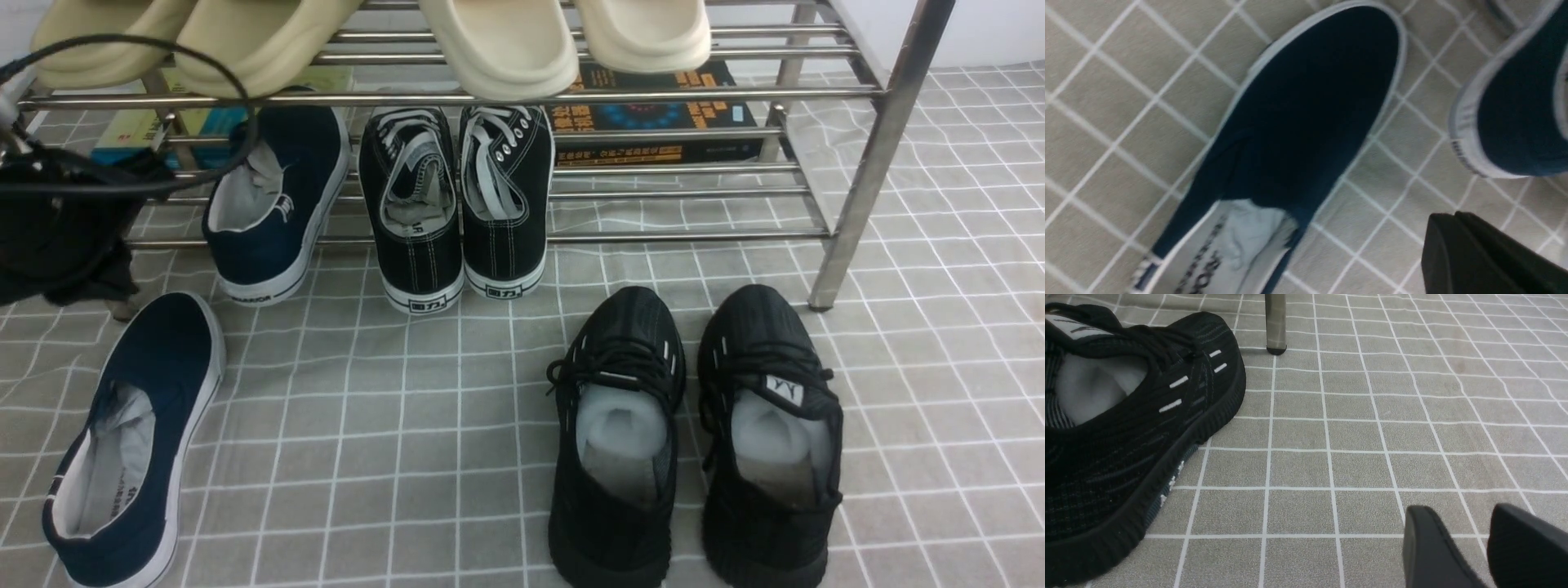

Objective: Take the shoes off the shelf with your hand from the grey coffee tablecloth.
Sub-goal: 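Grasp the leftmost shoe on the bottom shelf of the shoe rack with the left gripper, then set the held shoe down on the floor in front of the rack with the left gripper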

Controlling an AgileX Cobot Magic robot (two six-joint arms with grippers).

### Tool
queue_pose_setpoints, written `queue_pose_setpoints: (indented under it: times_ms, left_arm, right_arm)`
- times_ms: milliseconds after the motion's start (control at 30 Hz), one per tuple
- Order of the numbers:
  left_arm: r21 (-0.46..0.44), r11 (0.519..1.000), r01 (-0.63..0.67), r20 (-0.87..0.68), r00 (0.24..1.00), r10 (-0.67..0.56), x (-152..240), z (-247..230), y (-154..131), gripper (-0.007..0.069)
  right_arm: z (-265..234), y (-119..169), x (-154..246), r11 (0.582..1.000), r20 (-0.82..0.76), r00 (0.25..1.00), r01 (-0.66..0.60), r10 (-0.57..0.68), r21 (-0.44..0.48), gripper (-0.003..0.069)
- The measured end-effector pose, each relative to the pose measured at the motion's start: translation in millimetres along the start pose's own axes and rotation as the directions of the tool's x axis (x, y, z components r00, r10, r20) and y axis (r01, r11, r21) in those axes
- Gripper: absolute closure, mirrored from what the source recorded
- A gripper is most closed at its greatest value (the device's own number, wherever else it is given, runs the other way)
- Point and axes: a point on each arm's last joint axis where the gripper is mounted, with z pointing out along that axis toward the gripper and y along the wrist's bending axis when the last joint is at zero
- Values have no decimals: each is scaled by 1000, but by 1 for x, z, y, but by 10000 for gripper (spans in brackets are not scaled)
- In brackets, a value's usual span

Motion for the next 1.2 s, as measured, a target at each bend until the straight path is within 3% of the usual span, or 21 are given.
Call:
queue_pose_setpoints:
  times_ms: [100, 367, 533, 733, 800, 967, 1200]
  left_arm:
    - [39, 999, -17, 22, 1000, 16, -7, 3, -18, 552]
    - [-16, 999, 48, 9, 999, -48, -17, 55, -33, 239]
    - [17, 997, 76, 27, 997, -77, -18, 80, -39, 174]
    - [23, 995, 101, 16, 995, -101, -16, 96, -41, 195]
    - [12, 994, 109, 5, 994, -109, -14, 101, -40, 269]
    - [-40, 995, 87, -42, 995, -88, -9, 102, -36, 547]
    - [-129, 992, 11, -164, 986, -32, 2, 61, -25, 575]
  right_arm:
    - [0, 0, 0, 1000, 0, 1000, 0, 0, 0, 420]
    - [0, 0, 0, 1000, 0, 1000, 0, 0, 0, 420]
    - [0, 0, 0, 1000, 0, 1000, 0, 0, 0, 420]
    - [0, 0, 0, 1000, 0, 1000, 0, 0, 0, 420]
    - [0, 0, 0, 1000, 0, 1000, 0, 0, 0, 420]
    - [0, 0, 0, 1000, 0, 1000, 0, 0, 0, 420]
    - [0, 0, 0, 1000, 0, 1000, 0, 0, 0, 420]
